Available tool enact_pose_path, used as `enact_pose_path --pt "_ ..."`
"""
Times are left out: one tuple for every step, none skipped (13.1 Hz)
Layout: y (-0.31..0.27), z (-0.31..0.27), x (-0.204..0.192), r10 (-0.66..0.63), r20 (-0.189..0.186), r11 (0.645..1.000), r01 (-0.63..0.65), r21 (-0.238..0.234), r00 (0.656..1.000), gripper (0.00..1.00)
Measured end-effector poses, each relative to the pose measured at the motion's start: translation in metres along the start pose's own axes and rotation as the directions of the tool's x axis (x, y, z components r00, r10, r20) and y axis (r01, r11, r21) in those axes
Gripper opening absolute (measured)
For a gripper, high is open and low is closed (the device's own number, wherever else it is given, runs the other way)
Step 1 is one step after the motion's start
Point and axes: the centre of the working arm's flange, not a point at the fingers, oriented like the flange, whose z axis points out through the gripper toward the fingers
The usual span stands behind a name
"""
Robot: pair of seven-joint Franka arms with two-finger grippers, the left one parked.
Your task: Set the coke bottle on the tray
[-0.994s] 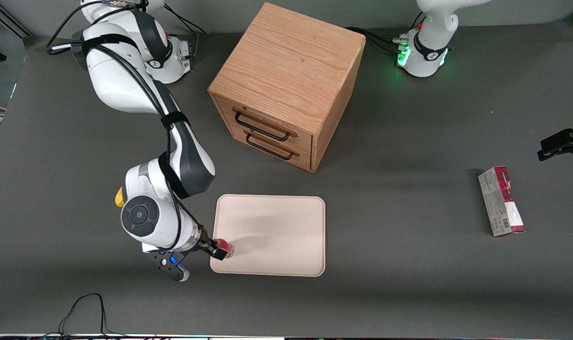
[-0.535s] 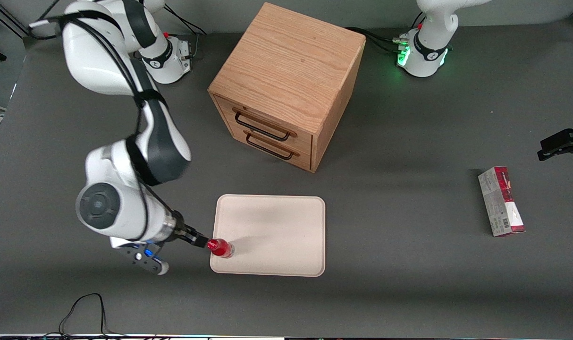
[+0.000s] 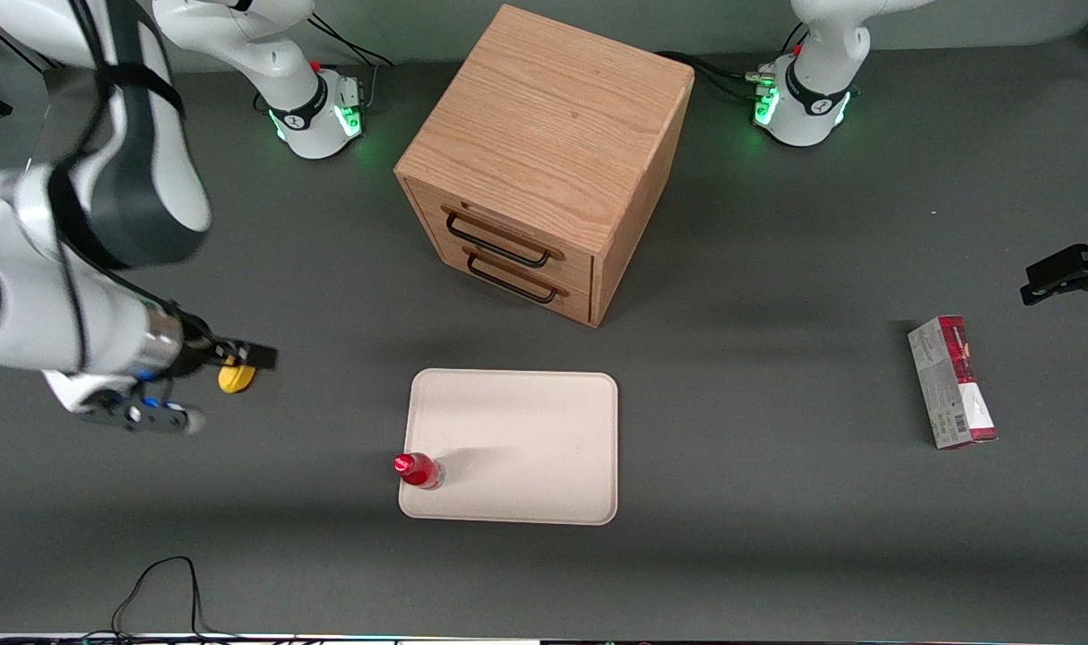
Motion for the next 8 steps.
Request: enact_pose_path --pt "0.022 -0.009 -0.021 -0.035 0.002 0.999 0.035 -0.009 0.999 1.00" --pt "0.040 -0.016 -0.043 -0.064 0.000 0.998 0.064 -0.029 0.998 1.00" --pt "0.051 -0.024 -0.063 -0.083 -0.007 0.996 0.083 -0.038 0.996 1.00" --pt "0.061 -0.033 -0.081 -0.091 -0.015 0.995 0.091 -0.039 0.996 1.00" --pt "0.070 -0.043 -0.096 -0.088 -0.015 0.996 0.088 -0.033 0.996 1.00" --pt "0.081 -0.052 -0.106 -0.081 -0.017 0.996 0.080 -0.027 0.997 1.00" --pt "0.090 -0.058 -0.111 -0.074 -0.021 0.997 0.074 -0.024 0.997 1.00" --pt "0.097 -0.061 -0.113 -0.069 -0.027 0.997 0.068 -0.025 0.997 1.00"
